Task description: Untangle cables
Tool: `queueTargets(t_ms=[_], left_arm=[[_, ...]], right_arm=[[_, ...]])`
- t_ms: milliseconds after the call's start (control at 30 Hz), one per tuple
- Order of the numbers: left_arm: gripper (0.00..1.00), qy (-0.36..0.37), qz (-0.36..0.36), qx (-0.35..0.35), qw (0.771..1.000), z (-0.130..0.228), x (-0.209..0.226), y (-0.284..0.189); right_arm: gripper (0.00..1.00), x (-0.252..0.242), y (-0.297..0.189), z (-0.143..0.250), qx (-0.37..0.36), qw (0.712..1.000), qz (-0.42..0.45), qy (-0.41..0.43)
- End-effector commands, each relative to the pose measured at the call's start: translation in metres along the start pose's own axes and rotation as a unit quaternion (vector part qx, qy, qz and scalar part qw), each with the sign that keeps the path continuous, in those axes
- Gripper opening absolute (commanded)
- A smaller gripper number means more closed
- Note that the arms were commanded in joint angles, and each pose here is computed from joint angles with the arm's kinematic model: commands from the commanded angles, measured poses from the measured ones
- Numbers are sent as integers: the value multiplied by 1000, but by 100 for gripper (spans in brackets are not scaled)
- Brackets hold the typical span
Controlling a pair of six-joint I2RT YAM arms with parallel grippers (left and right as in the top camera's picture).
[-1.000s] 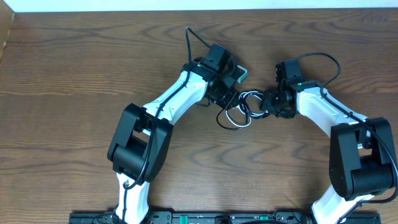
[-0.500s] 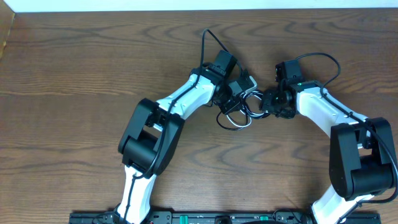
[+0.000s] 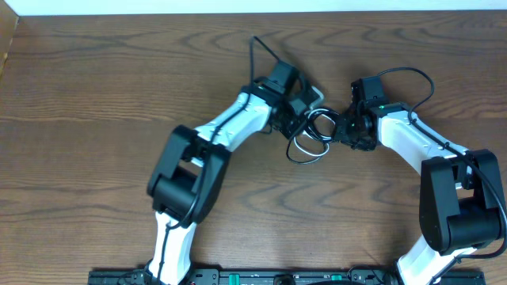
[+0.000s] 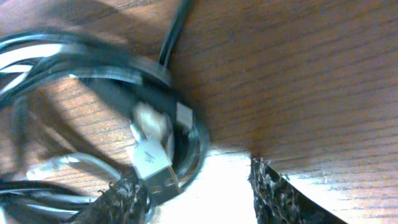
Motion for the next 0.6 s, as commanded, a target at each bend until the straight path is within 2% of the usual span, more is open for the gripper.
queueTargets(t_ms=[0,333,567], left_arm=[[7,-121,-46,-72,989,-23,11,-69],[7,-160,-64,-132,976,-42,-1,-123],[7,-180,-94,-208,957,-53,-9,-191]], right_arm=[[49,-28,26,12,24,997,70,28],[49,-31,27,14,26,996,79,36],[48,-32,27,14,23,996,81,35]])
Point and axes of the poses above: each gripper's point midway between its finger pads, its own y axis out along the fingers, its own x axis along the line the jaws close on, z = x × y, the point moved 9 cm from there along -y, back along the fingers, and after that the axes turned 15 degrees about y, right-handed, at the moved point
